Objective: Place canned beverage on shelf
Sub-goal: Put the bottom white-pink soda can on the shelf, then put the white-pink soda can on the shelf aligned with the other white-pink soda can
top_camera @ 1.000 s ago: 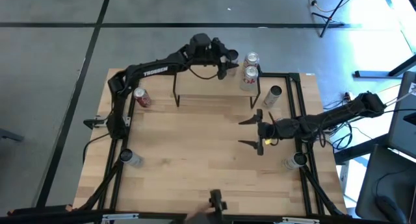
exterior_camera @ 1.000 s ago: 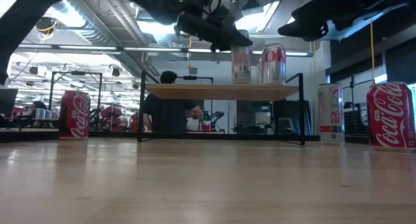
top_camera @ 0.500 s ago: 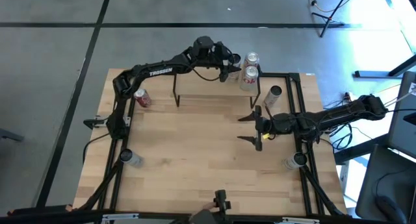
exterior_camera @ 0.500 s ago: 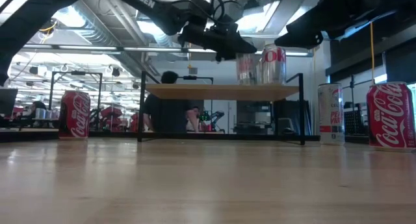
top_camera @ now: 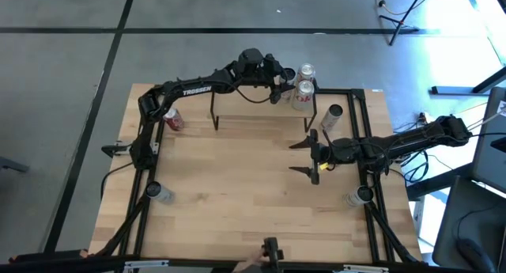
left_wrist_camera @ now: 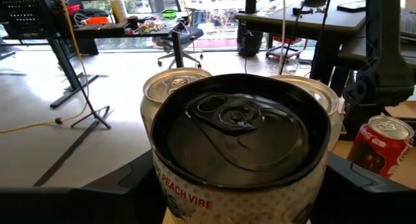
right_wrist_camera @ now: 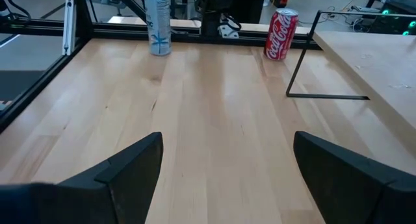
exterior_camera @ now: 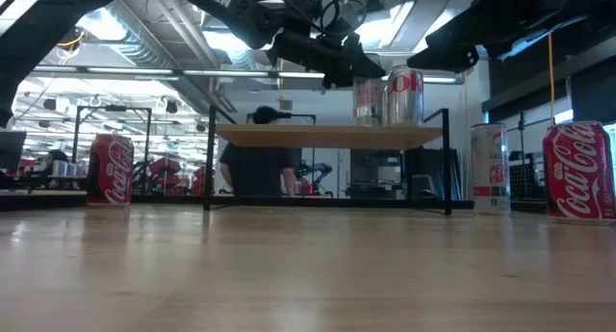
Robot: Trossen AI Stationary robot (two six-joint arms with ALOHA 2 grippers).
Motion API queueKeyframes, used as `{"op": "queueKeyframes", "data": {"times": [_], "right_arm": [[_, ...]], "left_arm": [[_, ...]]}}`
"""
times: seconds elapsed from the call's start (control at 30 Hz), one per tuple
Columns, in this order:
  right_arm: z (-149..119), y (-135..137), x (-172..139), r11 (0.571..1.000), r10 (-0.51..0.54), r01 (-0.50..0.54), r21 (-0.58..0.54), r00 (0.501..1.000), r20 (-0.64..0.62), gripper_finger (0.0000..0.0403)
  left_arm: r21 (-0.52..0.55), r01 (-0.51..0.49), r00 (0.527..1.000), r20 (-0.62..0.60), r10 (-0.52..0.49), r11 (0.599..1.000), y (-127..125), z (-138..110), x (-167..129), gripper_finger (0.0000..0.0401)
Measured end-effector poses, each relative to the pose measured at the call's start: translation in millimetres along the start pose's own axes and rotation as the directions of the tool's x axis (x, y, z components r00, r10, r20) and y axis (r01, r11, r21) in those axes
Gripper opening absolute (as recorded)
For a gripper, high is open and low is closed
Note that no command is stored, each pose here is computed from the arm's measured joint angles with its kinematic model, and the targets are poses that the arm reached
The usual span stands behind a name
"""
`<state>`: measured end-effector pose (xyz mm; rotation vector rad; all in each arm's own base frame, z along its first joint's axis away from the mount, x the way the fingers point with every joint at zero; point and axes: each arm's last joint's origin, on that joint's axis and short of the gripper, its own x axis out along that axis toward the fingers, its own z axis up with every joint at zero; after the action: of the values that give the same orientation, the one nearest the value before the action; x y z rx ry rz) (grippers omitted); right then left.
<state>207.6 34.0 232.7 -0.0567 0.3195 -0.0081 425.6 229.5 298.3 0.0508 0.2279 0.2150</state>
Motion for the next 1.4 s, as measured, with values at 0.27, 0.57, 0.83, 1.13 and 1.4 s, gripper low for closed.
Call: {"op": "queueKeyframes", "data": {"times": [0.27,0.57,0.83,1.13,1.4], "right_arm": [[0.0,0.0,0.0,1.0,0.0,0.0,0.0,1.0,0.0,0.0335],[0.0,0.1,0.0,1.0,0.002,-0.002,0.001,1.0,0.0,0.0335],[0.0,0.1,0.0,1.0,0.002,-0.002,0.001,1.0,0.0,0.0335],[0.2,0.3,-0.1,1.0,0.009,-0.009,0.008,1.0,0.004,0.0335],[1.4,-3.4,-3.6,0.992,-0.098,0.1,0.075,0.995,-0.03,0.0335]], "left_arm": [[0.014,0.001,0.999,0.043,-0.002,1.0,-3.9,15.3,-6.4,0.0269],[0.014,0.004,0.999,0.035,-0.005,1.0,-7.0,27.4,-8.9,0.0269],[0.016,0.001,0.999,0.041,-0.002,1.0,-6.9,30.1,-11.1,0.027],[0.115,-0.019,0.996,0.087,0.009,0.993,-19.3,72.4,-48.8,0.027],[0.08,0.004,0.999,-0.038,-0.001,0.997,-35.6,56.5,-96.0,0.027]]}}
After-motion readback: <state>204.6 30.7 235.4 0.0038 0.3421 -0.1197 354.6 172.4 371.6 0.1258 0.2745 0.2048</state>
